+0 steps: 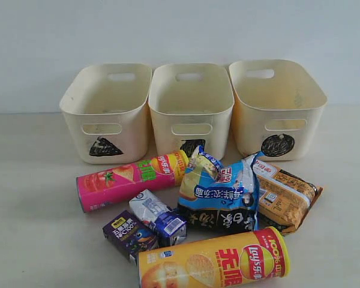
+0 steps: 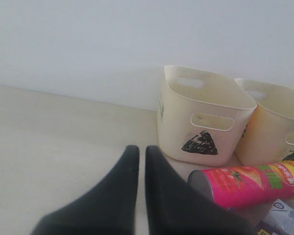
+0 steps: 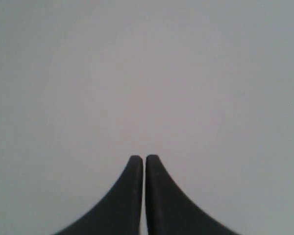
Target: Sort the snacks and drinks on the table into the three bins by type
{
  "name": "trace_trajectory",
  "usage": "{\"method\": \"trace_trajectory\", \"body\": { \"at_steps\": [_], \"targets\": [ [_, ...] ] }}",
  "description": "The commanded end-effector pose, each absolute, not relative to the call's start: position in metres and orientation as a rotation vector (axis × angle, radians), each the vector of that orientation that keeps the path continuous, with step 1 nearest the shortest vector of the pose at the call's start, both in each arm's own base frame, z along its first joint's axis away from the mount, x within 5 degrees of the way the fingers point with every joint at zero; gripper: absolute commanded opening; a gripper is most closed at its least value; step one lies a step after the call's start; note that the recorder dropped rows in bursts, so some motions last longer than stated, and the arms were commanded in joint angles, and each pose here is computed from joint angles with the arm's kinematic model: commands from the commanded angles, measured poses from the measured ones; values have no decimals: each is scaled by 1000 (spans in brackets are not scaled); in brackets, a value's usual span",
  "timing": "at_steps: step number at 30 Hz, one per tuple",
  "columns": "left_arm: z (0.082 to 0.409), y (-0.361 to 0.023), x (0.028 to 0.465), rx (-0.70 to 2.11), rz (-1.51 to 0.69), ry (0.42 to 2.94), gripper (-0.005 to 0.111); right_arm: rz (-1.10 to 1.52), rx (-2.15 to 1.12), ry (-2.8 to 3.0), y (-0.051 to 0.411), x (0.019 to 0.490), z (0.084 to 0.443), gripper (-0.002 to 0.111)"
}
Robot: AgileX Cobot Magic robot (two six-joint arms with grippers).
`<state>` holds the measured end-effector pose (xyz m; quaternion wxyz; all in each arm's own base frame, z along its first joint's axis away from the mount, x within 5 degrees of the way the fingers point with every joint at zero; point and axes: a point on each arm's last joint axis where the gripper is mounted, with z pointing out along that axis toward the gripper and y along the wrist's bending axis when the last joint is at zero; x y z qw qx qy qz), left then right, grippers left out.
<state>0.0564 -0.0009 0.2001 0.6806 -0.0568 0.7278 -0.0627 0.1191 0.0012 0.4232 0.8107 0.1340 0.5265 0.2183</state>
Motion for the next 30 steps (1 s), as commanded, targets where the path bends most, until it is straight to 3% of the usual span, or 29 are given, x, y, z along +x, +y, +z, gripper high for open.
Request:
{"method": "trace_trajectory", "body": {
  "at_steps": [1, 7, 9, 13, 20, 25, 27, 30],
  "targets": [
    [200, -1, 56, -123, -141, 1630, 4, 503, 327, 1176, 1, 155, 424, 0],
    [200, -1, 56, -123, -141, 1630, 4, 241, 285, 1627, -1, 205, 383, 0],
    [200, -1, 56, -123, -141, 1630, 4, 59, 192, 1794, -6, 215, 380, 0],
    [200, -1, 56, -123, -141, 1630, 4, -21, 33, 2115, -3, 230, 375, 0],
    [200, -1, 56, -123, -141, 1630, 4, 432, -458, 2495, 36, 252, 351, 0],
    [200, -1, 56, -123, -141, 1630, 4, 723, -560, 2501, 53, 264, 335, 1],
    [200, -1, 56, -123, -141, 1630, 4, 756, -562, 2505, 54, 269, 330, 6],
    [200, -1, 56, -124, -139, 1630, 4, 792, -543, 2529, 55, 277, 320, 25]
  ]
}}
